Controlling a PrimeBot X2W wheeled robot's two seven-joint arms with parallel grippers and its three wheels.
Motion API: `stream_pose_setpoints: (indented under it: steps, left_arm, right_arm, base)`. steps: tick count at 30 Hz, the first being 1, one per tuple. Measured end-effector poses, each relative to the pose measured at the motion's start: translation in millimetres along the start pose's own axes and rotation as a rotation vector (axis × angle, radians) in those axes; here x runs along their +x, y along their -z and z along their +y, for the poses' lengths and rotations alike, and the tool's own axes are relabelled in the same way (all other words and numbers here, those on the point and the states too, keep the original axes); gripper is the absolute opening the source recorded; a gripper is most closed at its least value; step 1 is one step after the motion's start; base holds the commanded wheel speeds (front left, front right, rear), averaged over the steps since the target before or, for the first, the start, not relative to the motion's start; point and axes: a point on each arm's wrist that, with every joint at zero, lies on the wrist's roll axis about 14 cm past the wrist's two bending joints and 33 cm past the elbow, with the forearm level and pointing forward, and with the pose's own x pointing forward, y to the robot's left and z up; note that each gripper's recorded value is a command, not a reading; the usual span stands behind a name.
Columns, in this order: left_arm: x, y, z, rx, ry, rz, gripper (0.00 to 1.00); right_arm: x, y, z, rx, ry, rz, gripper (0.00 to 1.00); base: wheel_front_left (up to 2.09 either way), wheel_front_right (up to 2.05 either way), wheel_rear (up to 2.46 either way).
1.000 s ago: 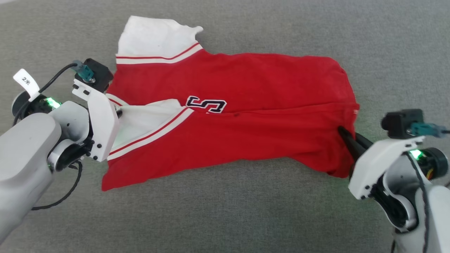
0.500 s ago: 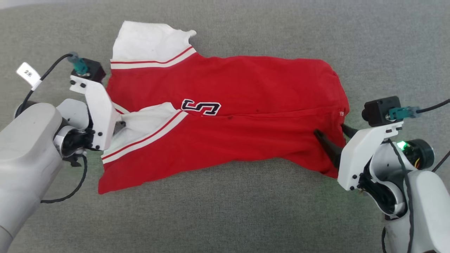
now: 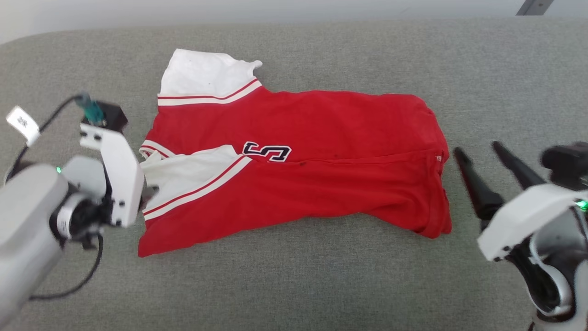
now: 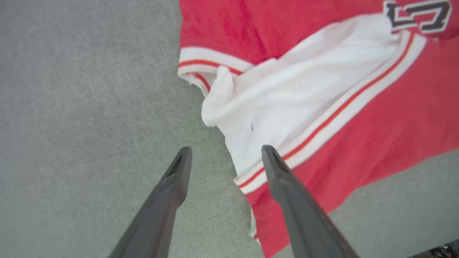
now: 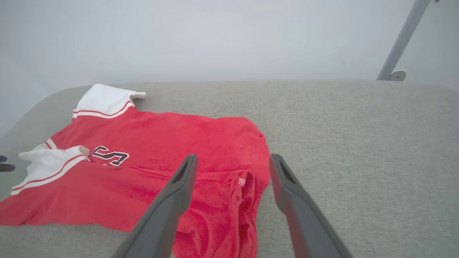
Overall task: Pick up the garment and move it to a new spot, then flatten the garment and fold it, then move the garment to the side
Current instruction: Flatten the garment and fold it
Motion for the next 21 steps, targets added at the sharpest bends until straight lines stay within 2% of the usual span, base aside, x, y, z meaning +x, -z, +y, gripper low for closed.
stream_pose_setpoints:
  steps: [7,12,16,19,20,21]
  left_arm:
    - [-6,36,-22,-0.046,0.038,0.085,1.0]
    - [-2,55,-25,-0.079,0.017,0.138,1.0]
    - [13,57,-20,-0.127,-0.008,0.136,1.0]
    - [29,66,-25,-0.167,0.022,0.177,1.0]
    - [32,67,-25,-0.179,0.032,0.185,0.03]
    - [35,67,-27,-0.177,0.044,0.185,0.0]
  right_arm:
    - [-20,-6,-21,0.053,0.086,-0.097,1.0]
    - [-29,7,-33,0.106,0.125,-0.084,1.0]
    - [-30,26,-36,0.151,0.129,-0.021,1.0]
    - [-28,53,-28,0.184,0.105,0.1,1.0]
    - [-28,61,-27,0.19,0.102,0.138,1.0]
    - [-28,67,-26,0.199,0.096,0.17,1.0]
  base:
    - [0.0,0.0,0.0]
    - [0.0,0.0,0.0]
    - [0.0,0.0,0.0]
    - [0.0,0.0,0.0]
    - [0.0,0.0,0.0]
    - [0.0,0.0,0.0]
